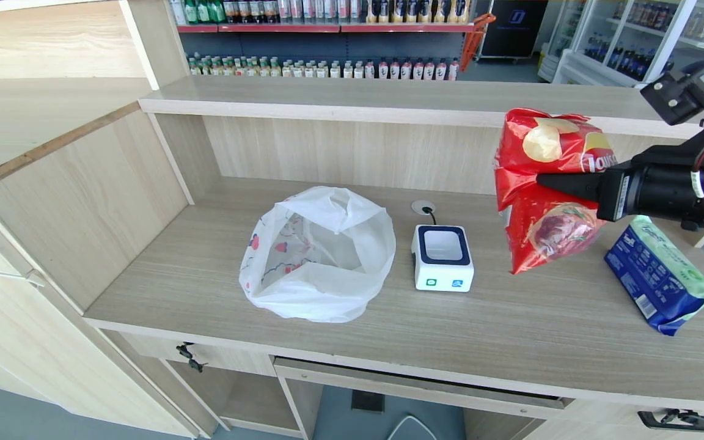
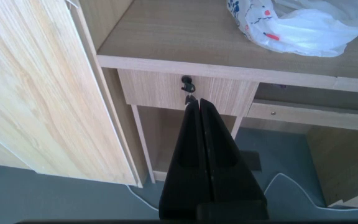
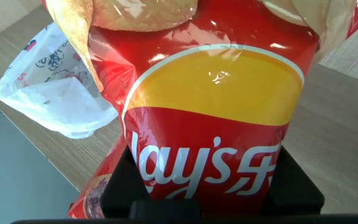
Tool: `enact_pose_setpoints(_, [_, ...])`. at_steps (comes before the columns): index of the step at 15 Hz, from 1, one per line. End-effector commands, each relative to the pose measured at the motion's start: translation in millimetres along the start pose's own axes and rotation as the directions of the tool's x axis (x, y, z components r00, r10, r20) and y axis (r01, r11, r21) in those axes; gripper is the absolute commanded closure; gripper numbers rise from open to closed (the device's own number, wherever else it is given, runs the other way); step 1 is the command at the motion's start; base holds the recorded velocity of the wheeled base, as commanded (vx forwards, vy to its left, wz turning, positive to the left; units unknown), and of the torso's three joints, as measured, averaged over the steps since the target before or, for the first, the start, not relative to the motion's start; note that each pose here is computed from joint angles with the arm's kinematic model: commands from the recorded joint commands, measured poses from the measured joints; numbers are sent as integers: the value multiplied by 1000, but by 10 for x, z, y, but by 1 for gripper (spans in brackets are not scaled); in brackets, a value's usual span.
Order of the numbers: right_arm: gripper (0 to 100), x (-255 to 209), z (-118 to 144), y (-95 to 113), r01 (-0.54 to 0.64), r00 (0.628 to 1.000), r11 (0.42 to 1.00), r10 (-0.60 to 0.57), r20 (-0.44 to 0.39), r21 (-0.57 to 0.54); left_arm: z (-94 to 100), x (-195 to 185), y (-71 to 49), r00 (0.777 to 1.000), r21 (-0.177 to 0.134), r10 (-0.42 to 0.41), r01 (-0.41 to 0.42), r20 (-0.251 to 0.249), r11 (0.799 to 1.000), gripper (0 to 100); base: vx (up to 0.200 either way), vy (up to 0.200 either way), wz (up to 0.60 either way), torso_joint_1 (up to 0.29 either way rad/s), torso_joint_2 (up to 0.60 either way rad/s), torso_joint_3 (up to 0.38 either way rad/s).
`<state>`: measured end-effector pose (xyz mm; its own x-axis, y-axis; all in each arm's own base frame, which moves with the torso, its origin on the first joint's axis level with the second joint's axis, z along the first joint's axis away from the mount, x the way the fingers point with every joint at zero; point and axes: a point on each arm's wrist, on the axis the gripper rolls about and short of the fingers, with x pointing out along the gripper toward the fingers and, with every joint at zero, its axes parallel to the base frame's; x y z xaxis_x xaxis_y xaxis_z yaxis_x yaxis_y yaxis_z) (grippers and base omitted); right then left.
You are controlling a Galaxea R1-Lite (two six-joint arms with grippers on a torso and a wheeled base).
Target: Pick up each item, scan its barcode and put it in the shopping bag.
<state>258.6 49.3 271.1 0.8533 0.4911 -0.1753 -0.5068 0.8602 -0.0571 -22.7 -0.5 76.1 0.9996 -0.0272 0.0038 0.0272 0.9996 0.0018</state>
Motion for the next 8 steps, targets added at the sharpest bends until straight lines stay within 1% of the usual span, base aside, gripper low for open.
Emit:
enact_pose_setpoints(1, [100,1,-6,0,-1,1000,1000,1,-3,-6,1,0,0,1000,0,0,0,1,1000,100,0,0,0,0,0,0])
enact_pose_setpoints(3, [100,-18,7,6,-4,1000,1000,4,0,-10,1,0,0,1000,0,0,0,1,1000,100,0,0,0,0,0,0])
enact_pose_setpoints(4, [100,-27,8,9,-4,1000,1000,4,0,-12,1,1,0,1000,0,1,-1,-1,1000,100,0,0,0,76,-237,-159])
enact_pose_setpoints(6, [100,-40,-19,22,-6,1000,1000,6,-8,-16,1,1,0,1000,0,0,0,-1,1000,100,0,0,0,144,-427,-271])
enact_pose_setpoints(8, [100,-24,-51,22,-15,1000,999,15,-13,-32,1,1,0,1000,0,0,0,-1,1000,100,0,0,0,188,-525,-337])
